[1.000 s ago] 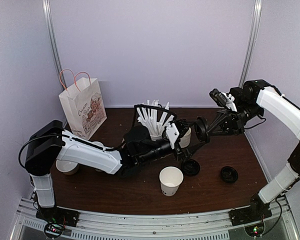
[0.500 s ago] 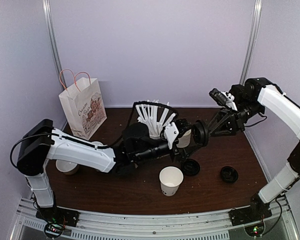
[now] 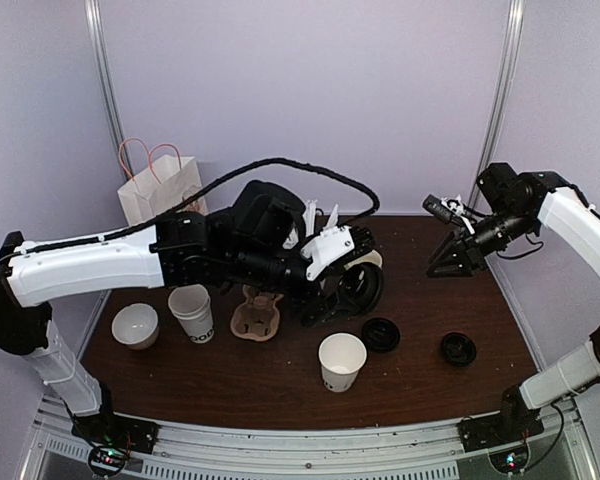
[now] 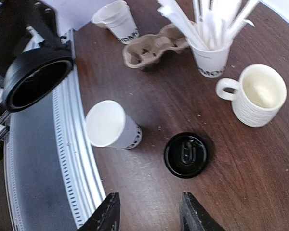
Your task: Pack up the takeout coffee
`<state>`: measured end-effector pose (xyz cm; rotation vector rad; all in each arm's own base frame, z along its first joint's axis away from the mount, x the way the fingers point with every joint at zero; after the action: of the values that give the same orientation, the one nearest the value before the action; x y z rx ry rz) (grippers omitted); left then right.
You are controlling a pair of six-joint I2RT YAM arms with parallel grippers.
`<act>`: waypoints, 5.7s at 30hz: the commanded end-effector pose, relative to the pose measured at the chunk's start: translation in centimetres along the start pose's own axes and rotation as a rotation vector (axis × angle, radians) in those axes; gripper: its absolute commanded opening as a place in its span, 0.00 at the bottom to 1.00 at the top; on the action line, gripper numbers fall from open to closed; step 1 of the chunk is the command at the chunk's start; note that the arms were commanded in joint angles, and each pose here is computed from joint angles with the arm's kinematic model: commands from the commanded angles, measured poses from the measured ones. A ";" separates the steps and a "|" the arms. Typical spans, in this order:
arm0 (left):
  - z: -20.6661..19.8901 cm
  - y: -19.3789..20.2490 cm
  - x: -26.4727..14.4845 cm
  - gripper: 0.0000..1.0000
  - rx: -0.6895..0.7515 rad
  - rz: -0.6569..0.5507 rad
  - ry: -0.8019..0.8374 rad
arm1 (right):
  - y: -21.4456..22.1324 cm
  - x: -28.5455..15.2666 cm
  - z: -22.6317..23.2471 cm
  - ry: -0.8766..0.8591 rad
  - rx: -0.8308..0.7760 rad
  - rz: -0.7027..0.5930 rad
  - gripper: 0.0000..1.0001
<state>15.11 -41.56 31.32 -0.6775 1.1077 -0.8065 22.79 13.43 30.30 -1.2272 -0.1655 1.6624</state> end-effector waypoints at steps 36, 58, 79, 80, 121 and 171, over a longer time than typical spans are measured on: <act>-3.6 7.1 6.1 0.73 -0.012 0.614 0.257 | 1.1 6.3 -6.1 0.102 0.296 -0.037 0.46; -4.9 8.0 7.9 0.73 -0.014 0.647 0.312 | 1.4 6.4 -6.2 0.102 0.291 -0.034 0.46; -4.0 3.9 3.6 0.98 0.064 0.532 0.226 | 1.2 5.8 -5.5 0.108 0.297 -0.021 0.46; -3.5 4.1 3.0 0.98 0.073 0.544 0.181 | 1.1 5.6 -5.4 0.110 0.297 -0.023 0.46; -2.5 11.0 7.0 0.66 -0.680 0.370 0.154 | 6.0 16.9 0.1 -0.380 0.544 0.338 0.42; -1.0 10.0 4.1 0.71 -0.544 0.243 0.080 | 2.8 16.5 -0.1 -0.255 0.408 0.411 0.46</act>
<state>17.21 -40.24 18.95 -0.9511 1.5365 -0.2803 21.76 24.87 16.93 -0.7086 0.3475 2.0766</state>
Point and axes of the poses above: each gripper's point midway between its finger pads, its own x axis out along the fingers, its own z axis along the line the jaws close on, y = z × x, the point moved 6 cm from there along -x, back along the fingers, and after that the axes turned 12 degrees about x, right-handed, at the moved point
